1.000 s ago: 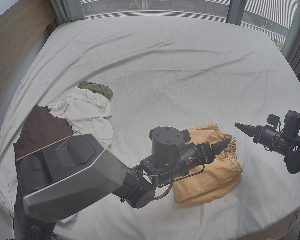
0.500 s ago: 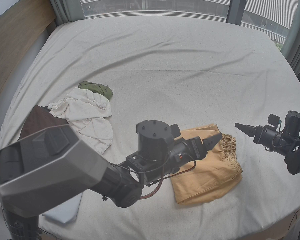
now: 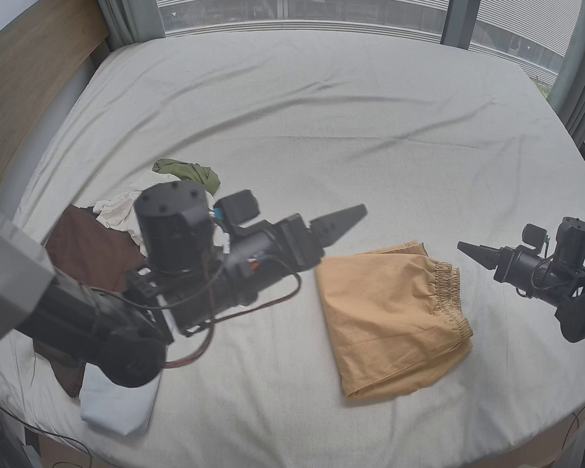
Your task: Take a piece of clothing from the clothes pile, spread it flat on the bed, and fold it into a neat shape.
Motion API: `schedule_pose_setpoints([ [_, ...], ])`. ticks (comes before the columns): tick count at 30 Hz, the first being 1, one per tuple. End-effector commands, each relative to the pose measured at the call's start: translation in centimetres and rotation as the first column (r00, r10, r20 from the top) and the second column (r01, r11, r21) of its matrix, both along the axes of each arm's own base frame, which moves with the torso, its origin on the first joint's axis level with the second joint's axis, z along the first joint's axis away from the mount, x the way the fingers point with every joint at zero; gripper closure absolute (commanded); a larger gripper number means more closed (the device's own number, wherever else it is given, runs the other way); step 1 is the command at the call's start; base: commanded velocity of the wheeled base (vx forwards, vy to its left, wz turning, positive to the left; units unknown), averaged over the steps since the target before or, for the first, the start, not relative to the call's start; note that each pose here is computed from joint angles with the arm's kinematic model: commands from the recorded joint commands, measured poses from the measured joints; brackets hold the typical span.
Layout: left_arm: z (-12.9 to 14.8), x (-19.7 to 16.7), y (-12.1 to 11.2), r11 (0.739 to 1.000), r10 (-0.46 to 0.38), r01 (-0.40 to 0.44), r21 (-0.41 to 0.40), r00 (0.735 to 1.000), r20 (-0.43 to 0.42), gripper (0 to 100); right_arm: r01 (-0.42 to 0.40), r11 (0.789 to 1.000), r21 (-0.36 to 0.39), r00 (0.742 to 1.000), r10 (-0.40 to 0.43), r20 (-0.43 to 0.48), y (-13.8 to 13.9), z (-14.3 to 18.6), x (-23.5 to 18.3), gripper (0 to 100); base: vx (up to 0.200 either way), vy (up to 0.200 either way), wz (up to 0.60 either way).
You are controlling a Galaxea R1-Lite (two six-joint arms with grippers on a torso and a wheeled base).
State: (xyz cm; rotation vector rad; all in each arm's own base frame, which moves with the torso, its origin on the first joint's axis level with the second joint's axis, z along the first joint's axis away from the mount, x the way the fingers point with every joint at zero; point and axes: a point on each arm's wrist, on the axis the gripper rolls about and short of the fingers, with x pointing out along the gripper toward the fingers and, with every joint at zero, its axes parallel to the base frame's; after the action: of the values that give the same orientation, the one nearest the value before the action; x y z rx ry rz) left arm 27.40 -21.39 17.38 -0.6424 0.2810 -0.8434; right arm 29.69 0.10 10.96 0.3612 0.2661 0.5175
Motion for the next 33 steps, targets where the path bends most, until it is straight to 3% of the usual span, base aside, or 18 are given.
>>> schedule_pose_setpoints([
  [1,2.9,-2.0,6.2,0.997,0.068,-0.067,-0.025,0.996,0.063,0,-0.003,1.000,0.000,1.000,0.003,-0.009,0.1,-0.2,-0.2,0,0.000,0.000,0.00],
  [7,1.4,-4.9,10.2,0.988,0.122,-0.132,0.087,0.987,0.107,0,0.000,1.000,-0.001,1.000,0.000,-0.028,0.0,-0.6,-0.5,0,0.000,0.000,0.00],
  [12,0.9,-6.9,12.0,0.987,0.109,-0.121,0.107,0.989,0.104,0,0.000,1.000,-0.002,0.996,-0.001,-0.090,0.0,-1.6,-1.4,0,0.000,0.000,0.00],
  [19,-1.5,-6.9,12.7,0.965,0.115,-0.136,0.225,0.988,0.105,0,0.035,0.999,-0.006,0.977,-0.036,-0.208,-1.0,-2.8,-2.7,0,0.000,0.000,0.00],
  [24,-3.6,-7.2,12.8,0.946,0.092,-0.110,0.306,0.993,0.075,0,0.046,0.998,-0.046,0.942,-0.059,-0.330,-2.0,-4.1,-3.5,0,0.000,0.000,0.00],
  [33,-5.0,-6.8,12.7,0.934,0.079,-0.085,0.347,0.996,0.033,0,0.026,0.999,-0.048,0.902,-0.044,-0.430,-1.7,-5.5,-3.9,0,0.000,0.000,0.00],
])
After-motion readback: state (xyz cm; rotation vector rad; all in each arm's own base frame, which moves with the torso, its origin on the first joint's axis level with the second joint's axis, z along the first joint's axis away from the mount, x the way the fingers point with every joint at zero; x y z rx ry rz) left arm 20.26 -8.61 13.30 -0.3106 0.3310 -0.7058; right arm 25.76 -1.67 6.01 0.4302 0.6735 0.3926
